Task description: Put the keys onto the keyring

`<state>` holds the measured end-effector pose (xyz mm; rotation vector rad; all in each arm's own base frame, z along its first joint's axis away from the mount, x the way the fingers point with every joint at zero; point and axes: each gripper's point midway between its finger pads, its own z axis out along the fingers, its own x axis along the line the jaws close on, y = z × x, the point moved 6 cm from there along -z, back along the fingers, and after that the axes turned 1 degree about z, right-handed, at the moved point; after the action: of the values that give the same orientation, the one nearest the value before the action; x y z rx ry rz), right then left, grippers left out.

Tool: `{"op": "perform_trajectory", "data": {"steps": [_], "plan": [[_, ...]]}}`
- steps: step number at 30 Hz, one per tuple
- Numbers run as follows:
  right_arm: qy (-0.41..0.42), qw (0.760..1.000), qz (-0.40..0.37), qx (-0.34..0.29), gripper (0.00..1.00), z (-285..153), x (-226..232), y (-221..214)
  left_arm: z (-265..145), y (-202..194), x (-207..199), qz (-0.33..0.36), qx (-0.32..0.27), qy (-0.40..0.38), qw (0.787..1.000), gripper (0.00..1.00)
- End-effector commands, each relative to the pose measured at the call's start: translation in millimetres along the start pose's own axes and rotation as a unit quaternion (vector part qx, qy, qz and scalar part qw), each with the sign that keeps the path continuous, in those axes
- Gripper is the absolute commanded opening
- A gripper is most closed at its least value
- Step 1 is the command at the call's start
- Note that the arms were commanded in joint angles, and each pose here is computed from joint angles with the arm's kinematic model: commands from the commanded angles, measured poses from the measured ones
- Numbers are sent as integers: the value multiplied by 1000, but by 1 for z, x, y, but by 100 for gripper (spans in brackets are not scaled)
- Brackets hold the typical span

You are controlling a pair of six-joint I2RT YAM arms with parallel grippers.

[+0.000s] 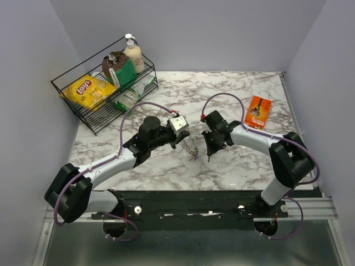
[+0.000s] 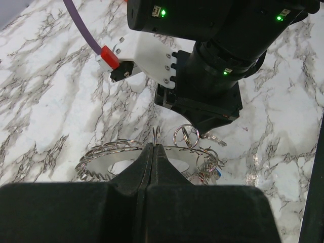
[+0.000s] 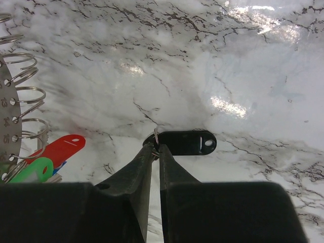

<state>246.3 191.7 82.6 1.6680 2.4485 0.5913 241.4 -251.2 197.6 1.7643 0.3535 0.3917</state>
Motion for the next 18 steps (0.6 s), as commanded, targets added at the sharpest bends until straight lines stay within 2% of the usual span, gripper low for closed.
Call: {"op": "perform_trajectory", "data": {"steps": [1,13,18], "plan": [[-2,1000,-4,4,21,5,1,-3,-1,11,3,12,-22,-1,1000,0],[8,1000,-3,5,19,11,3,-1,-1,11,3,14,-21,-1,1000,0],[11,1000,-3,5,15,11,4,-1,-2,11,3,15,-20,-1,1000,0]]}}
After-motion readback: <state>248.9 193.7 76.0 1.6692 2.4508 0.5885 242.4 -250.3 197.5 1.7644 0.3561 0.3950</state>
